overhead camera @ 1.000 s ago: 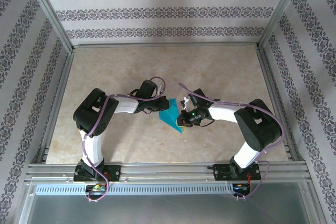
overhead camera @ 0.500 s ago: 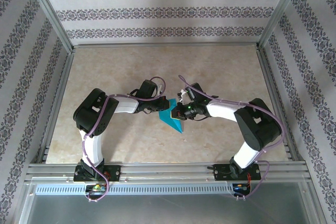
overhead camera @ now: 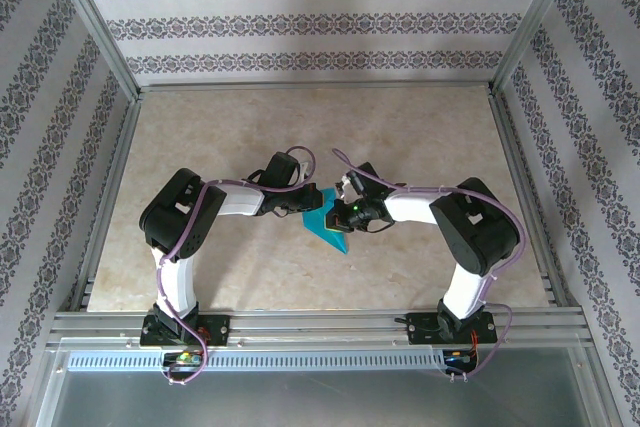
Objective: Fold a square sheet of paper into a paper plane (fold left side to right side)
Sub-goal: Fourth fold the wing at the center of the table.
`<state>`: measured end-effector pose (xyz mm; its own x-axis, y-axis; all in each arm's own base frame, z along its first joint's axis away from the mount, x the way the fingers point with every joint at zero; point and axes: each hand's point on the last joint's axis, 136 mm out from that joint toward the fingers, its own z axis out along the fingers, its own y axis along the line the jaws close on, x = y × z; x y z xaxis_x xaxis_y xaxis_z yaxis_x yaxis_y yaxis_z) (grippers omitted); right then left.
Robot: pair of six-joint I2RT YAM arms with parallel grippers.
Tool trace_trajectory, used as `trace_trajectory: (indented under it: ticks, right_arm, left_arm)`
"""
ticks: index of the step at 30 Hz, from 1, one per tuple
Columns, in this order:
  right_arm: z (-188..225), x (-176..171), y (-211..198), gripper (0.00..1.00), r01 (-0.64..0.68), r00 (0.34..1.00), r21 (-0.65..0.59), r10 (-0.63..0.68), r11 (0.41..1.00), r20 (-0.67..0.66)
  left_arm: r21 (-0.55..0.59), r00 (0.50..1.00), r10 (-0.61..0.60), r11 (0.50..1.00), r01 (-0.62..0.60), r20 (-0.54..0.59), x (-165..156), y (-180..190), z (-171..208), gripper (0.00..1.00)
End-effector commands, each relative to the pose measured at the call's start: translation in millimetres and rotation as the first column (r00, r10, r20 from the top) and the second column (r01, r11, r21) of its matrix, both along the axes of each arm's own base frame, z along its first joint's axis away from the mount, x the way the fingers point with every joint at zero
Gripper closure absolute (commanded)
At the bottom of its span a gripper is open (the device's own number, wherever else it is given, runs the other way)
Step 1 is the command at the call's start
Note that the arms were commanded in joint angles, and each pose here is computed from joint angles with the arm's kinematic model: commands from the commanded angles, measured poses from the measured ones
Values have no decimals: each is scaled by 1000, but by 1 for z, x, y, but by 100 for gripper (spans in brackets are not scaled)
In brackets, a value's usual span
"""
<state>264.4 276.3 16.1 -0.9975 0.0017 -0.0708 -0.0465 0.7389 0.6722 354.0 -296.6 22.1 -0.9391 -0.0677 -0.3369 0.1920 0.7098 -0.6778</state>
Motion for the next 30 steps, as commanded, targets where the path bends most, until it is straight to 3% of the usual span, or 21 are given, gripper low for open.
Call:
trace_trajectory:
  ticks: [1,30]
  right_arm:
    - [-11,-10,-4,100,-7,999,-44,6,999,-33]
    - [-25,-108,-57,100,-31,981,-80,15,996,-194]
  left_arm:
    - [111,997,20,994,-12,-72,-12,15,-35,100]
    - [140,995,43,990,-29,-93,-12,20,-40,100]
